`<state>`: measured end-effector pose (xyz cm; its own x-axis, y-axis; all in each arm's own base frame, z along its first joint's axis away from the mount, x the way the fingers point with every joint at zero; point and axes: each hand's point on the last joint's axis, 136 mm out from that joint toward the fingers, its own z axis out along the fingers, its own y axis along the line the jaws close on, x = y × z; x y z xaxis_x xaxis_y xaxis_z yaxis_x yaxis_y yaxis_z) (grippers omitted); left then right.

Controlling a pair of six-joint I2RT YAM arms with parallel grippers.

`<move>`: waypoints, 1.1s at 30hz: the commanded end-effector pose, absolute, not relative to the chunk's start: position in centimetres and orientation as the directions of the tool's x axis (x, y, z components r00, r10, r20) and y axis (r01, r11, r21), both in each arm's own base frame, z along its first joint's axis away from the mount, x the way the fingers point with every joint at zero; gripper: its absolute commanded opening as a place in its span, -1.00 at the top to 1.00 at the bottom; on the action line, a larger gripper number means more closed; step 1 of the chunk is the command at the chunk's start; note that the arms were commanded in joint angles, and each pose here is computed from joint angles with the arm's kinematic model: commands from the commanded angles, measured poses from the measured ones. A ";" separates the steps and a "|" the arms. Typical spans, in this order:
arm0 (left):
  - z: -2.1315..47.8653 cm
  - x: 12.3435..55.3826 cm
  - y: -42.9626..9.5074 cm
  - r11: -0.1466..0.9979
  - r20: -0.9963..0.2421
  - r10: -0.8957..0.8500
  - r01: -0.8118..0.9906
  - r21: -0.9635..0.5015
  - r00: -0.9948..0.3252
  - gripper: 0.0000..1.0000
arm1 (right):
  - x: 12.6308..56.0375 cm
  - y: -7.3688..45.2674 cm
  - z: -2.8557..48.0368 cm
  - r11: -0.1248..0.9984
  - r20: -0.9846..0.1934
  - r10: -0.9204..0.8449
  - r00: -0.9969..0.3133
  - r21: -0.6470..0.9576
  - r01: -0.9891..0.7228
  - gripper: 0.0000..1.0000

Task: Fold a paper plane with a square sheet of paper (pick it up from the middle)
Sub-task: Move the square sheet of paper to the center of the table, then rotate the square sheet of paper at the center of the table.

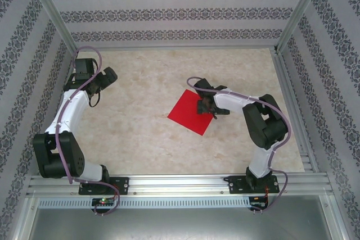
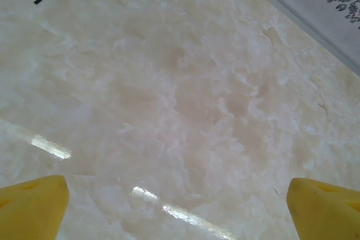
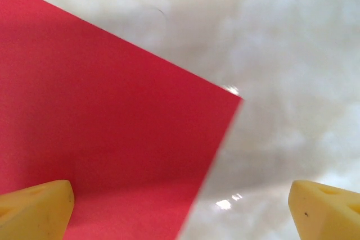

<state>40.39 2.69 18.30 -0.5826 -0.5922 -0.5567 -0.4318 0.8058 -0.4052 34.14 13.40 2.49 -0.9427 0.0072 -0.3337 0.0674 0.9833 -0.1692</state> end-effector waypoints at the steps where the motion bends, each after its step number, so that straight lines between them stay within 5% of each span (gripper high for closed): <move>1: 19.0 40.9 2.6 0.789 -0.543 -0.613 -0.428 -0.439 -0.573 -1.00 | 34.2 15.8 6.0 0.997 -0.378 0.000 -0.926 -0.072 0.030 -0.96; 5: 19.2 41.0 2.4 0.788 -0.540 -0.614 -0.421 -0.448 -0.575 -1.00 | 35.5 20.2 7.6 0.990 -0.398 -0.096 -0.912 0.056 -0.129 -0.96; 15: 18.9 40.8 2.2 0.791 -0.530 -0.611 -0.415 -0.451 -0.588 -1.00 | 35.9 22.7 4.5 0.981 -0.302 -0.104 -0.948 0.128 -0.148 -0.88; 24: 18.3 41.3 0.9 0.784 -0.497 -0.610 -0.377 -0.493 -0.617 -1.00 | 36.8 20.3 1.9 0.989 -0.247 0.009 -0.969 0.145 -0.028 -0.88; 33: 18.2 41.3 0.2 0.771 -0.477 -0.617 -0.359 -0.527 -0.626 -1.00 | 33.0 15.7 -0.5 0.967 -0.176 0.251 -0.952 0.078 0.241 -0.89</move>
